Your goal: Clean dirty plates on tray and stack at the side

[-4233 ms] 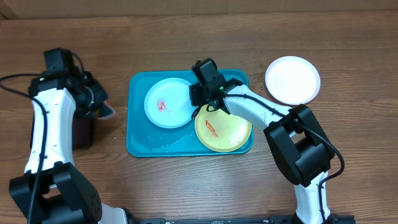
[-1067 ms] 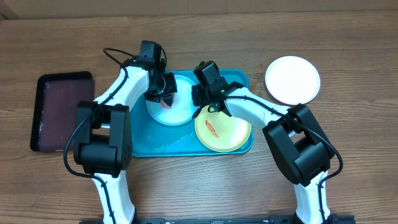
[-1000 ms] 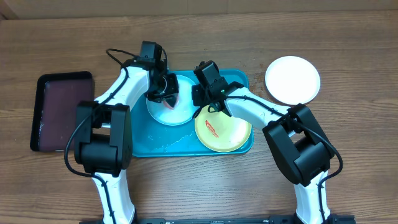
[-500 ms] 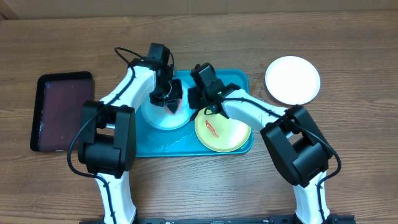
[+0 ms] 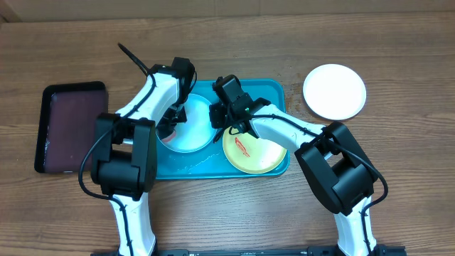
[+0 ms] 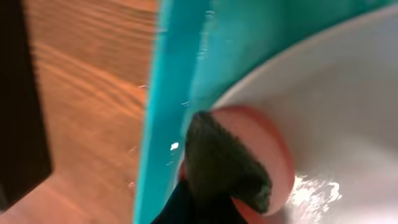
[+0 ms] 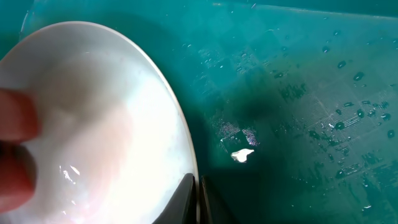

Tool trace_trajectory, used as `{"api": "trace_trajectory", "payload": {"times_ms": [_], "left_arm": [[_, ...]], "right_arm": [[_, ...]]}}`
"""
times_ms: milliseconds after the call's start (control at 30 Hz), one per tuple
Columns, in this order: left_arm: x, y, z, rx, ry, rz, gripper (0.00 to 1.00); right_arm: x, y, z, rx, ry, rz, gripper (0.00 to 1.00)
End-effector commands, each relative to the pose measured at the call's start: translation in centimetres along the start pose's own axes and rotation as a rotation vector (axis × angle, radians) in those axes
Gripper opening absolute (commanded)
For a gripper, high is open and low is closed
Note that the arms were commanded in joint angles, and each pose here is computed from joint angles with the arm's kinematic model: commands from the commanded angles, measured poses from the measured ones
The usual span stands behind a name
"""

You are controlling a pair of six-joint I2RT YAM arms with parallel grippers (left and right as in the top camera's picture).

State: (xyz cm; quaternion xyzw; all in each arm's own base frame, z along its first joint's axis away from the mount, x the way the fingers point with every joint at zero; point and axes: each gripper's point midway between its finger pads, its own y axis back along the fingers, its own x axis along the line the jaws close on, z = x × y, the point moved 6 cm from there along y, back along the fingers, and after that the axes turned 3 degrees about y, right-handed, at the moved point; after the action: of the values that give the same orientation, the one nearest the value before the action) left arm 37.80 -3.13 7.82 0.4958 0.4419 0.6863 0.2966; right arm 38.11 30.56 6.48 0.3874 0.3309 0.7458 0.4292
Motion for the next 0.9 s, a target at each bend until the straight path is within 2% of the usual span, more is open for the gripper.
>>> {"api": "trace_trajectory", "payload": {"times_ms": [0, 100, 233, 467, 667, 867], "left_arm": [[1.9, 2.3, 2.4, -0.099, 0.143, 0.072, 0.04], [2.9, 4.7, 2.9, -0.123, 0.212, 0.049, 0.04], [4.7, 8.2, 3.4, -0.168, 0.285, -0.054, 0.04], [12.2, 12.6, 4.2, -0.237, 0.497, -0.244, 0.04], [18.5, 10.8, 4.5, -0.163, 0.579, -0.325, 0.04], [22.0, 7.0, 3.8, -0.055, 0.669, -0.332, 0.04]], "right_arm": [[-2.1, -0.5, 0.1, -0.008, -0.02, -0.071, 0.04], [-2.0, -0.4, 0.3, -0.014, -0.02, -0.068, 0.04], [-1.3, 1.0, 1.7, -0.05, -0.012, -0.053, 0.04], [2.1, 6.8, 6.3, -0.204, 0.206, -0.03, 0.04], [4.2, 12.3, 8.7, -0.365, 0.396, -0.216, 0.04], [6.9, 16.6, 9.9, -0.508, 0.698, -0.543, 0.04]]}}
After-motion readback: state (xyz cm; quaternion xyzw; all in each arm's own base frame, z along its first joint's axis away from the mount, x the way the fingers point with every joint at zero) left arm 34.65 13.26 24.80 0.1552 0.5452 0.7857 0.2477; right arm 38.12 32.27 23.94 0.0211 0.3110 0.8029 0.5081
